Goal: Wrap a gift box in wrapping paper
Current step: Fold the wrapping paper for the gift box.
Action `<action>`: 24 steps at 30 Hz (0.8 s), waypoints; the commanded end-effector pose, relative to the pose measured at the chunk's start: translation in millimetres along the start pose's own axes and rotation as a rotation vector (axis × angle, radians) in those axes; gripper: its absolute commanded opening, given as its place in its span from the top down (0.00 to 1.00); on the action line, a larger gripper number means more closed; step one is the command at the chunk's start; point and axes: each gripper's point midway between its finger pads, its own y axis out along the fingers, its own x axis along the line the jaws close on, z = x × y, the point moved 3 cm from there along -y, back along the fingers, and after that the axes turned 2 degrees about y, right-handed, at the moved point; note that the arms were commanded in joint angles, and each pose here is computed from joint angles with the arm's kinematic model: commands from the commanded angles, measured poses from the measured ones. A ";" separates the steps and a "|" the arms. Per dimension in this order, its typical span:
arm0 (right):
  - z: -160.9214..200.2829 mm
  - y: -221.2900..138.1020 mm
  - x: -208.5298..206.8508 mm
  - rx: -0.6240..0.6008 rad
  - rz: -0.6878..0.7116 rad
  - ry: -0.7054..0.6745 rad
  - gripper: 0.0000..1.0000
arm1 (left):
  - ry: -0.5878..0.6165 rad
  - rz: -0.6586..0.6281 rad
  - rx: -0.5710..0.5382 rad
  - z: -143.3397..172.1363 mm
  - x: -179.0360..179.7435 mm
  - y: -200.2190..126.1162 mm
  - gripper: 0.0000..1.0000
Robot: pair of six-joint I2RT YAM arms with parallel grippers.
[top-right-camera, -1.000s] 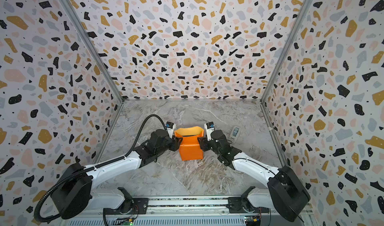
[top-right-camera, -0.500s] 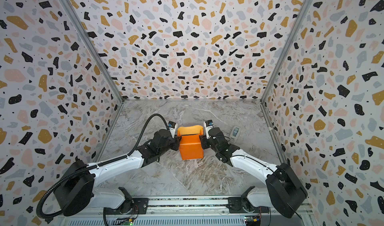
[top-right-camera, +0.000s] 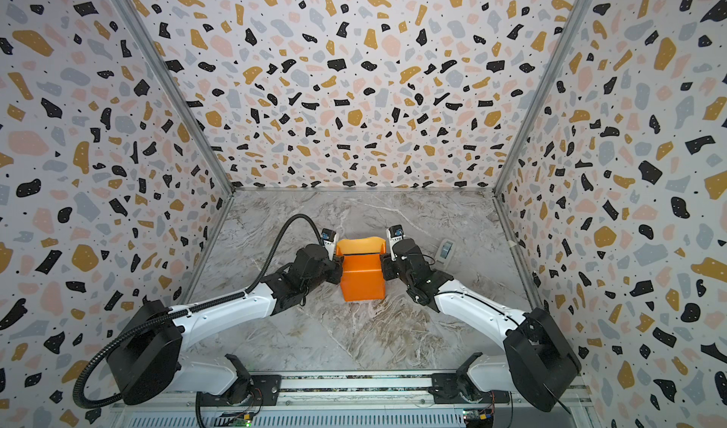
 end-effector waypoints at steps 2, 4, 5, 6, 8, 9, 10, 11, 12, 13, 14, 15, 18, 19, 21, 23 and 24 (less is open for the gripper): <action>-3.6 0.3 -4.4 0.016 0.053 -0.019 0.63 | -0.015 -0.037 -0.010 -9.6 3.1 -0.4 0.79; 0.6 1.1 -4.2 0.023 0.063 -0.018 0.68 | -0.026 -0.051 -0.017 -13.5 4.5 -0.9 0.77; 2.5 1.4 -3.4 0.025 0.066 -0.019 0.71 | -0.032 -0.053 -0.023 -15.9 4.7 -1.3 0.77; 4.2 1.5 -2.6 0.028 0.068 -0.019 0.73 | -0.036 -0.059 -0.028 -17.7 5.1 -1.8 0.77; 6.9 1.3 -1.2 0.028 0.074 -0.021 0.76 | -0.046 -0.073 -0.038 -20.9 6.7 -2.3 0.77; 7.3 1.1 -1.1 0.028 0.076 -0.021 0.76 | -0.048 -0.079 -0.043 -23.3 7.3 -2.6 0.79; 8.0 1.3 -1.0 0.028 0.077 -0.018 0.77 | -0.050 -0.084 -0.044 -24.5 7.6 -2.0 0.80; 8.0 1.0 -0.4 0.027 0.076 -0.019 0.77 | -0.049 -0.089 -0.044 -25.1 7.9 -1.7 0.82; 7.9 0.8 -0.7 0.027 0.078 -0.020 0.77 | -0.050 -0.092 -0.044 -25.5 8.2 -1.3 0.84; 7.4 1.0 -0.9 0.025 0.079 -0.021 0.78 | -0.048 -0.095 -0.046 -26.3 8.4 -1.1 0.86; 7.0 0.8 -0.3 0.025 0.079 -0.020 0.78 | -0.046 -0.098 -0.046 -27.2 8.6 -1.1 0.88; 6.2 0.5 0.0 0.024 0.078 -0.021 0.77 | -0.046 -0.098 -0.049 -28.4 8.5 -1.3 0.91; -0.9 -1.2 1.9 0.005 0.072 -0.016 0.76 | -0.045 -0.091 -0.048 -28.1 6.9 0.1 0.95; -5.5 -2.1 3.2 -0.006 0.068 -0.013 0.74 | -0.046 -0.090 -0.045 -27.4 6.6 0.7 0.97; -11.9 -2.8 5.1 -0.020 0.062 -0.005 0.69 | -0.045 -0.085 -0.040 -26.0 5.7 2.1 1.00; -18.4 -3.3 7.5 -0.036 0.054 0.000 0.65 | -0.044 -0.081 -0.036 -24.8 5.0 3.2 1.00; -20.7 -2.8 8.3 -0.040 0.052 0.001 0.65 | -0.046 -0.080 -0.038 -25.2 4.8 3.5 1.00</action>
